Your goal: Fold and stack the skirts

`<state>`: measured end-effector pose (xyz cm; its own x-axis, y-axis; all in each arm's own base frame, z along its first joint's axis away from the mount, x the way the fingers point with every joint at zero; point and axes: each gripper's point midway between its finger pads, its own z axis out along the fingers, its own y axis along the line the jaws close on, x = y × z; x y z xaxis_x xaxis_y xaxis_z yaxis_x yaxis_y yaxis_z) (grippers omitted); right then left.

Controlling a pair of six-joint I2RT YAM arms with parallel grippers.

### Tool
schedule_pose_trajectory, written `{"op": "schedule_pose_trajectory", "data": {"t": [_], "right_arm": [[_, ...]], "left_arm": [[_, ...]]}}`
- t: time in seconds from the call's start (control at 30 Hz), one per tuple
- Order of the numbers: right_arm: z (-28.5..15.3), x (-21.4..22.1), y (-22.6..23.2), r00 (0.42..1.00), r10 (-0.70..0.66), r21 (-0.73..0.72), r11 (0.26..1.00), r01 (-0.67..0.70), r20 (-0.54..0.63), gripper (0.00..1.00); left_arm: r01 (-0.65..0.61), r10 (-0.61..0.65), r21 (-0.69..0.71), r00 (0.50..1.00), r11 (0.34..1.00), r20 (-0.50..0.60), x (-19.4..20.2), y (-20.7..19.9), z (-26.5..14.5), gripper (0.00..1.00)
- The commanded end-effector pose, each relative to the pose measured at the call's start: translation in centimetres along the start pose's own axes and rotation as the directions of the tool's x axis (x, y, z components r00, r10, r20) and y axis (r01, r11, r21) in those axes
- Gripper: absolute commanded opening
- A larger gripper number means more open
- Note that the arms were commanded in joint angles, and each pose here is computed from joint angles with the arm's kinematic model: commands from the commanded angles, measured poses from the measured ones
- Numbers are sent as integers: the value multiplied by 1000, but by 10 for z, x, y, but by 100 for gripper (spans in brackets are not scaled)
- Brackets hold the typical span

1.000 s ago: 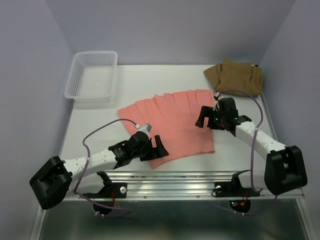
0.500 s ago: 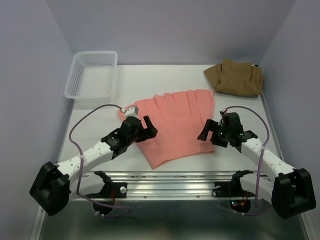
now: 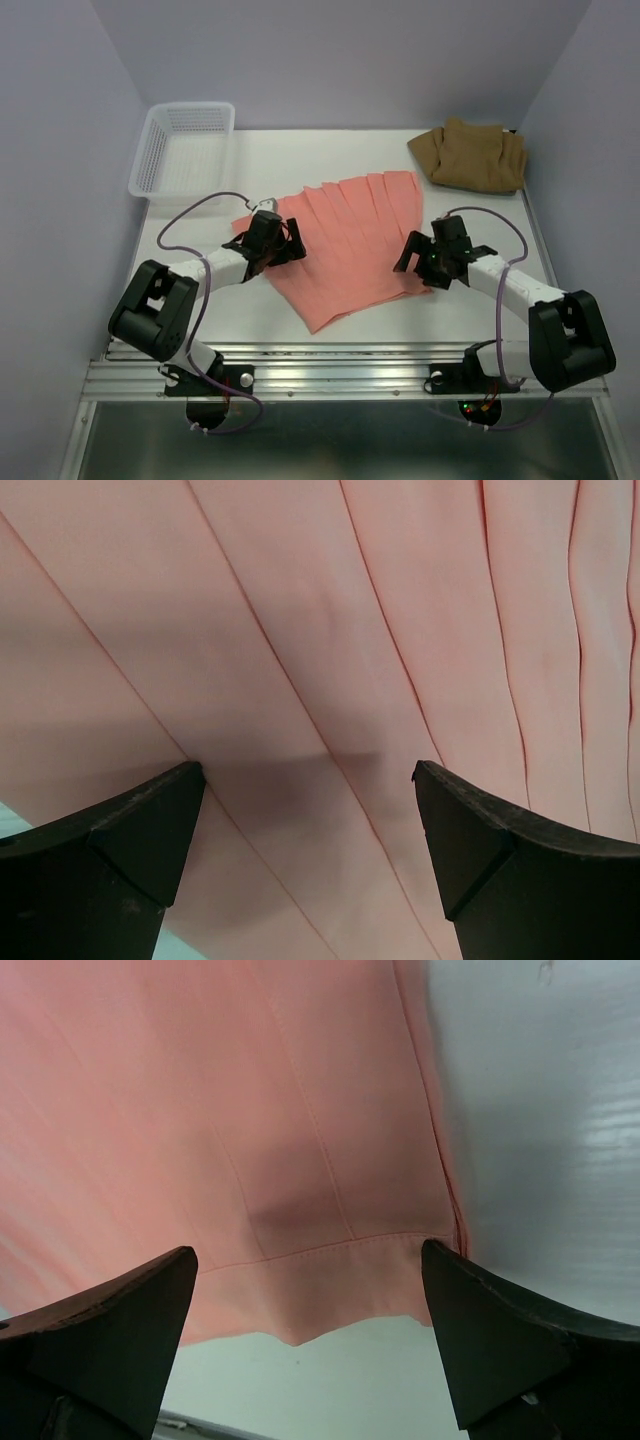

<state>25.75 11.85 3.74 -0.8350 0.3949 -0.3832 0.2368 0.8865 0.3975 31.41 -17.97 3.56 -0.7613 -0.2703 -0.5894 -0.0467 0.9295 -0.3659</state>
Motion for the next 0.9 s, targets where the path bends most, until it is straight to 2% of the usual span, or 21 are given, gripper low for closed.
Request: {"op": "schedule_pose_trajectory", "data": {"t": [0.0,0.1,0.13,0.17,0.27,0.33,0.4,0.43,0.47,0.5,0.57,0.6,0.67,0.7,0.83,0.87], "right_arm": [[14,-16,-32,998,-49,191,981,40,42,100],[22,-34,-33,993,-110,237,967,96,47,100],[22,-51,-27,991,-108,241,967,86,80,100],[28,-57,-30,990,-124,257,961,104,64,100],[31,-89,-9,976,-200,230,957,175,89,100],[24,-103,-1,974,-196,239,957,163,118,100],[7,-122,26,955,-237,151,965,212,176,100],[-1,-126,36,947,-255,114,965,237,195,100],[-9,-129,43,936,-282,88,959,270,209,100],[-26,-125,61,920,-306,43,951,305,243,100],[-41,-117,76,899,-344,43,937,346,270,100],[-46,-90,100,872,-416,14,904,427,259,100],[-62,-64,122,824,-485,-5,861,508,293,100],[-67,-32,143,786,-549,-61,808,586,284,100],[-76,22,158,732,-621,-98,740,665,278,100],[-78,49,169,707,-656,-138,700,701,263,100]], "left_arm": [[22,-22,2,991,1000,-130,45,15,-2,99],[88,-85,8,981,996,-173,69,21,-12,99],[103,-97,29,981,994,-168,70,18,-18,99],[129,-124,15,973,992,-194,87,22,-23,99],[171,-150,96,970,981,-193,96,2,-40,99],[174,-154,120,975,977,-160,88,-6,-52,99],[171,-158,127,981,977,-109,67,-16,-61,99],[163,-159,65,985,984,-69,58,-6,-67,99],[166,-165,67,986,984,-24,38,-14,-75,99],[165,-165,51,986,985,4,29,-13,-81,99],[174,-172,-20,983,985,69,9,-3,-97,99],[185,-180,-46,980,982,88,5,1,-102,99],[231,-217,-121,969,966,117,3,20,-112,99],[247,-231,-137,965,959,124,4,26,-114,99],[331,-296,-239,940,913,172,12,68,-117,99],[366,-323,-265,927,892,192,13,80,-117,99]]}}
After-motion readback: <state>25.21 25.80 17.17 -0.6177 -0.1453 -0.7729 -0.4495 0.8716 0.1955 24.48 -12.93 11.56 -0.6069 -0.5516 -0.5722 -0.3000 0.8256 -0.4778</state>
